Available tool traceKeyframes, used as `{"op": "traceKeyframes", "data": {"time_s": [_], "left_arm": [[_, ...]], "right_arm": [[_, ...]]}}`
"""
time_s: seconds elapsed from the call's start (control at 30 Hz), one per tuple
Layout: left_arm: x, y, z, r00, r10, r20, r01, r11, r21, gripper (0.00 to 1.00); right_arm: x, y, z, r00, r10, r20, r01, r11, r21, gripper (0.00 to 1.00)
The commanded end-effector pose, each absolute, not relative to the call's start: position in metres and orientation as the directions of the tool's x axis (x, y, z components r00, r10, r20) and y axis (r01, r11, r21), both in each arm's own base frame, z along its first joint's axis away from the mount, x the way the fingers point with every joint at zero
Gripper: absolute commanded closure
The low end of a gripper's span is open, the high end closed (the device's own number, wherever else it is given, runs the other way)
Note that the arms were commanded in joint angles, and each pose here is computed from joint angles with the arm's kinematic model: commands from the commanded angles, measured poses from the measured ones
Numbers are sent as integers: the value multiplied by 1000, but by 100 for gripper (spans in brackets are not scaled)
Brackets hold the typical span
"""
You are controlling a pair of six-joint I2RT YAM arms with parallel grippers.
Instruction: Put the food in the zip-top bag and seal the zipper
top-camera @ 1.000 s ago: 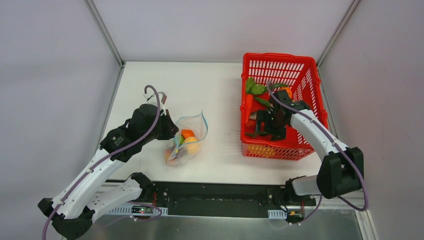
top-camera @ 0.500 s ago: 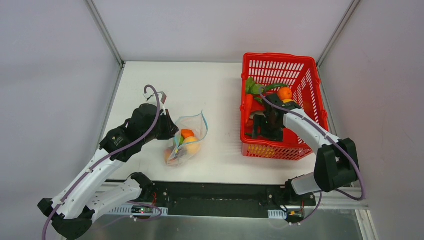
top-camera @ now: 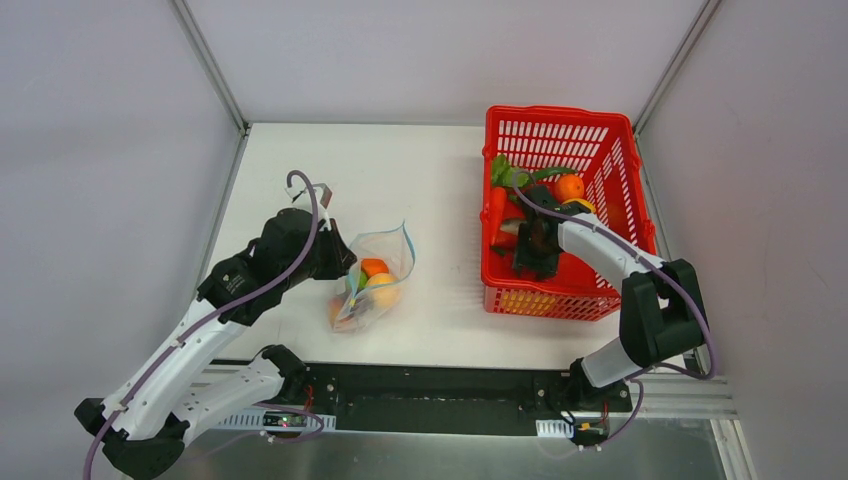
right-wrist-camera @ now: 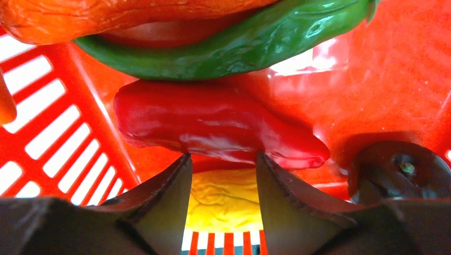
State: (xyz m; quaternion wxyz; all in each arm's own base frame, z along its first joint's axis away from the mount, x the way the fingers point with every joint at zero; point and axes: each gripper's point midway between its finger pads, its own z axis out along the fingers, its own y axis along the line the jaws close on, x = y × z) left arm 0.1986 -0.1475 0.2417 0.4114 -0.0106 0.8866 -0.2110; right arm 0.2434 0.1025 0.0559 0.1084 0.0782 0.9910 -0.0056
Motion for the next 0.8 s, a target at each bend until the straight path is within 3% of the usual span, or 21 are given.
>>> {"op": "traceKeyframes", "data": {"time_s": [0.0,0.17,0.33,0.5,0.67,0.77], "left_arm": [[200,-141,253,-629,-204,-750,156,912,-378,100],[201,-142,252,-628,-212,-749,154,910,-386,100],[201,-142,250,-630,-210,-748,151,911,-383,100],[202,-145,250,-637,-205,-743,158,908,-387,100],[202,-147,252,-644,-192,-740,170,908,-383,100],[202,-147,253,-641,-188,-744,172,910,-377,100]], "right_arm": [[281,106,64,-892,271,-362,265,962,69,53],[298,113,73,-828,381,-411,317,923,218,53],[292,136,104,-858,277,-432,134,934,331,32],[291,126,102,-857,187,-481,61,962,267,24],[287,114,71,-883,59,-466,-14,988,151,23],[290,114,62,-856,-57,-514,-108,992,70,22]]}}
